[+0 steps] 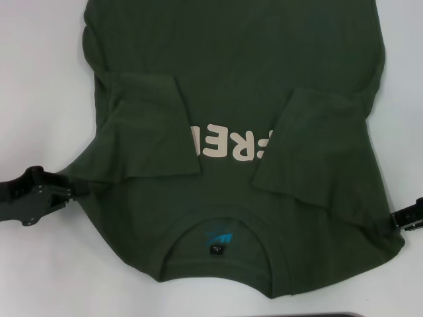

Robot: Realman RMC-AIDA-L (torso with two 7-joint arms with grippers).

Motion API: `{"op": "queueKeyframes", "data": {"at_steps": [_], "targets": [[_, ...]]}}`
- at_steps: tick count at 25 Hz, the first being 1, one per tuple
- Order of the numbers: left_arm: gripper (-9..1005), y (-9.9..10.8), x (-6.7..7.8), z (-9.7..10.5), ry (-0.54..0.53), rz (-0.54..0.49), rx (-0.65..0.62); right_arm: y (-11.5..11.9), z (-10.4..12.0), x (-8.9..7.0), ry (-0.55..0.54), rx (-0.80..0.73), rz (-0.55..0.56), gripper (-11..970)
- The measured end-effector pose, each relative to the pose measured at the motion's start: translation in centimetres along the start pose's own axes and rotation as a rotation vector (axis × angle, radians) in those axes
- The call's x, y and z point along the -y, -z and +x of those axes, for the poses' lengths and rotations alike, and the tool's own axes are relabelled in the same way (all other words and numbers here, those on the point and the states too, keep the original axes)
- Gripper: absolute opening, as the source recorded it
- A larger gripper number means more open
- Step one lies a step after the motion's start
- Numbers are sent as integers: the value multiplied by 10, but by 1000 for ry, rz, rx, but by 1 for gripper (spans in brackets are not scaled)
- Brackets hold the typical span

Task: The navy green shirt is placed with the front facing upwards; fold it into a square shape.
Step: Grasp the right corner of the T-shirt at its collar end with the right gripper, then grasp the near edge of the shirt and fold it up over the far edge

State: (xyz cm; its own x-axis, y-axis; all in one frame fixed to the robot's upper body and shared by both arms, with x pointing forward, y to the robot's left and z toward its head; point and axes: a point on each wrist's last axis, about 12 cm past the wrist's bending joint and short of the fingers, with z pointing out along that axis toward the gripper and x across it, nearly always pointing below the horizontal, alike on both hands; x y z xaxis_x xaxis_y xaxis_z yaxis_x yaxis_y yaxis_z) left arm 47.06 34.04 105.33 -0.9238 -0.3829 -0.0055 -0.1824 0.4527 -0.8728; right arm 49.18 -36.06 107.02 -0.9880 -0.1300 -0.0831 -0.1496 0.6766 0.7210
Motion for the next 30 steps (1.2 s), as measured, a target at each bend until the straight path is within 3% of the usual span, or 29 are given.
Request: {"op": "queueKeyframes", "data": {"at_steps": [8, 13, 22, 30], "targets": [[6, 0, 0, 0, 0, 0, 0, 1, 1, 1, -2, -2, 5, 272], [8, -1, 1, 0, -2, 0, -7, 4, 0, 1, 0, -1, 9, 47], [8, 13, 8, 3, -78, -10, -161, 26, 7, 1, -1, -74, 74, 12], [8, 22, 6, 14, -74, -57, -298, 44, 13, -1, -16, -111, 124, 12]]}}
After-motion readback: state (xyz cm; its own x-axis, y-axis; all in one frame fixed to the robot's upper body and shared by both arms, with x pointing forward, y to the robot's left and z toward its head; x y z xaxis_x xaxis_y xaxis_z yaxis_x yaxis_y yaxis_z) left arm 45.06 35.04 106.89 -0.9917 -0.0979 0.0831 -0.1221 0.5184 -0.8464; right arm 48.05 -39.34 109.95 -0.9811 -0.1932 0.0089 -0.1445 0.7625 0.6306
